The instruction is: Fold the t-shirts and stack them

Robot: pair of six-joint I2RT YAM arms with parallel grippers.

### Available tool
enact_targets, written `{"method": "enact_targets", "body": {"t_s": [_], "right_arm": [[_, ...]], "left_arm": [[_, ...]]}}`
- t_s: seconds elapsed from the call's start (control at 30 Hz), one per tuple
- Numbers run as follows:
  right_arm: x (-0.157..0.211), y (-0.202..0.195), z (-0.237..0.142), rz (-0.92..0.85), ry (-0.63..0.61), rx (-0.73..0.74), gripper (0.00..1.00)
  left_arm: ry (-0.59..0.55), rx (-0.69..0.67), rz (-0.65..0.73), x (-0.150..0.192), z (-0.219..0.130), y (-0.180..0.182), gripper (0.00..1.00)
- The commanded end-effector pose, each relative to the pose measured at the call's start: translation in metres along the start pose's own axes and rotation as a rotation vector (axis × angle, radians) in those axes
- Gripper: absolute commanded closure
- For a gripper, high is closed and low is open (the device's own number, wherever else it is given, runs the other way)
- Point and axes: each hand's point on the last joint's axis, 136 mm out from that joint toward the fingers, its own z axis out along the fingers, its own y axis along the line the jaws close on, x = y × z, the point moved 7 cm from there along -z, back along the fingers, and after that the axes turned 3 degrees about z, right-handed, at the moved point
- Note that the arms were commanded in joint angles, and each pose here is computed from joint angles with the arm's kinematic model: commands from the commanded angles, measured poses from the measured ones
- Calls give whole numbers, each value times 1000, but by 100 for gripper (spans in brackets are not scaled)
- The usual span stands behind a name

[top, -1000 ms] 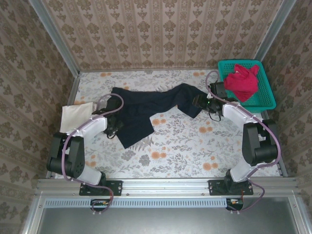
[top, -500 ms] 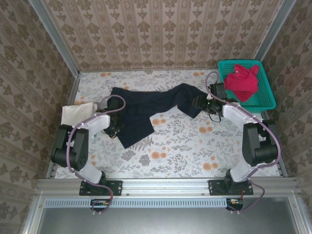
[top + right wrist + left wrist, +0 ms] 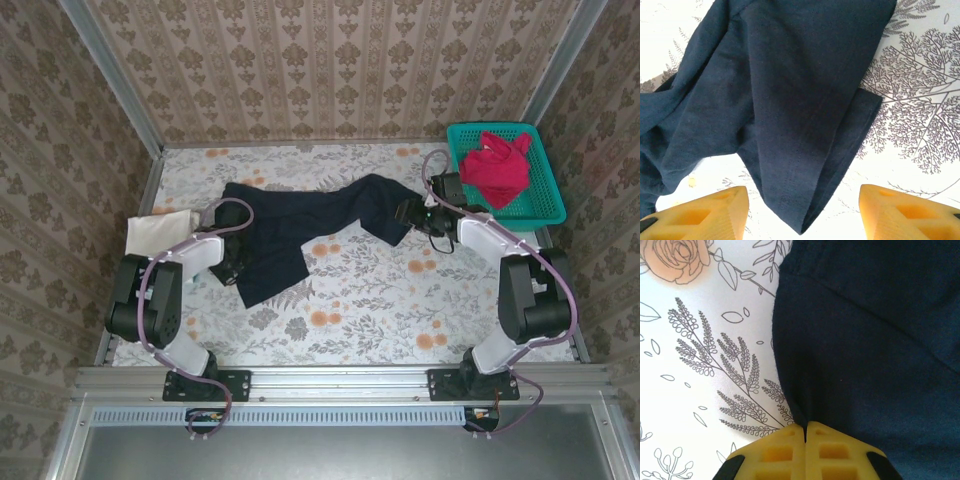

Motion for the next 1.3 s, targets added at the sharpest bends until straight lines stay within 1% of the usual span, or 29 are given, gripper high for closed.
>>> {"method": "enact_targets", "body": {"t_s": [0.0,0.13,0.2,0.3,0.37,0.4,0.43,0.47,0.53,0.57,0.73,0.9,0.93,1.03,1.13,1.27], "right_arm": [[16,-8,-2,-25,21,32,39],[33,5,14,-97,76,-22,37],[35,15,24,-131,70,-50,37],[32,22,41,-132,78,-62,41],[30,23,52,-124,99,-63,47],[29,24,57,-122,117,-66,52],[27,26,59,-122,133,-70,60],[25,29,58,-123,139,-72,72],[16,37,45,-135,108,-93,96],[12,41,36,-139,87,-100,100],[-2,58,-23,-162,-22,-154,100],[-6,69,-74,-144,-80,-194,100],[-8,72,-89,-138,-108,-203,100],[-8,75,-113,-127,-145,-225,100],[-11,79,-129,-122,-171,-231,100],[-19,82,-140,-108,-204,-232,100]], "left_arm": [[63,14,-4,13,19,5,100],[52,21,11,13,13,8,100],[51,17,17,11,11,8,100],[52,21,13,10,11,8,100],[49,30,6,10,9,9,100],[47,35,4,11,7,9,100],[42,38,1,10,6,10,100],[38,41,-2,10,4,11,100],[21,50,-2,8,-1,13,100],[13,51,-1,7,-4,14,100],[-14,53,-3,2,-14,24,100],[-25,62,-5,-4,-23,31,100],[-28,64,-4,-4,-24,32,100],[-37,71,-9,-7,-29,36,100],[-46,72,-10,-10,-34,40,100],[-52,73,-12,-13,-36,45,100]]}}
